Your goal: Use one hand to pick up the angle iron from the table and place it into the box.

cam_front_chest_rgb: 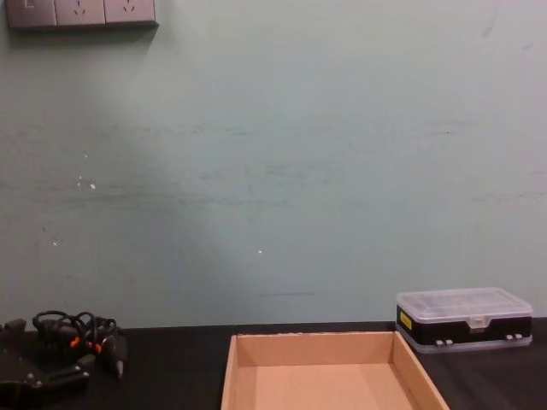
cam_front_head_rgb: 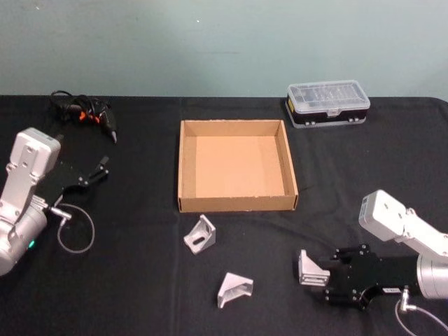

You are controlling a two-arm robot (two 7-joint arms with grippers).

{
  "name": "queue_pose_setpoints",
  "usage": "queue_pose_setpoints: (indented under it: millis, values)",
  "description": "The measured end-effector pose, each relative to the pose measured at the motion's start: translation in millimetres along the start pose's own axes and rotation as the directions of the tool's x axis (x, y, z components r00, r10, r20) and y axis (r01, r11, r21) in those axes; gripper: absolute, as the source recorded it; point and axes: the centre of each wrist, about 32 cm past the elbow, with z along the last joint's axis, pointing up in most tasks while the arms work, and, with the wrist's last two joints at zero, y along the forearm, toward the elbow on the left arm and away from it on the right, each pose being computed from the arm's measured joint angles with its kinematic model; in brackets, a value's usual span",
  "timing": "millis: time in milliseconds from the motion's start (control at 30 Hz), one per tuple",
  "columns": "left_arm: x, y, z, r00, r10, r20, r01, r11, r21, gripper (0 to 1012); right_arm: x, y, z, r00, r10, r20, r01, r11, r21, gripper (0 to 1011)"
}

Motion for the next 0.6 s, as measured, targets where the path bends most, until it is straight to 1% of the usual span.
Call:
queue_pose_setpoints:
  millis: [100, 133, 233, 267, 333, 367, 467, 500, 600]
  values:
    - [0.0, 0.0, 0.0, 1.0000, 0.000, 0.000, 0.000, 1.0000, 0.000, 1000, -0.4, -0.1, -0.7, 1.000, -0.002, 0.000, 0.002, 1.000, 0.000, 541]
    - [0.0, 0.0, 0.0, 1.0000, 0.000, 0.000, 0.000, 1.0000, 0.000, 1000, -0.5, -0.1, -0.9, 1.000, -0.003, 0.000, 0.003, 1.000, 0.000, 481]
    - [0.0, 0.0, 0.0, 1.0000, 0.000, 0.000, 0.000, 1.0000, 0.000, 1000, -0.7, 0.0, -1.3, 1.000, -0.003, 0.001, 0.003, 1.000, 0.001, 418]
    - [0.0, 0.0, 0.0, 1.0000, 0.000, 0.000, 0.000, 1.0000, 0.000, 1000, -0.8, 0.2, -1.7, 1.000, -0.004, 0.001, 0.004, 1.000, 0.000, 358]
    - [0.0, 0.0, 0.0, 1.0000, 0.000, 0.000, 0.000, 1.0000, 0.000, 1000, -1.1, 0.4, -2.1, 1.000, -0.004, 0.000, 0.004, 1.000, 0.000, 316]
    - [0.0, 0.0, 0.0, 1.0000, 0.000, 0.000, 0.000, 1.0000, 0.000, 1000, -1.6, 0.7, -2.7, 1.000, -0.005, 0.000, 0.005, 1.000, 0.000, 256]
    - [0.0, 0.0, 0.0, 1.0000, 0.000, 0.000, 0.000, 1.0000, 0.000, 1000, -2.2, 1.0, -3.4, 1.000, -0.007, -0.001, 0.007, 1.000, 0.001, 197]
    - [0.0, 0.0, 0.0, 1.0000, 0.000, 0.000, 0.000, 1.0000, 0.000, 1000, -2.3, 1.0, -3.5, 1.000, -0.007, -0.001, 0.007, 1.000, 0.001, 140]
    - [0.0, 0.0, 0.0, 1.0000, 0.000, 0.000, 0.000, 1.0000, 0.000, 1000, -2.6, 0.8, -4.2, 1.000, -0.010, -0.001, 0.010, 1.000, 0.003, 75]
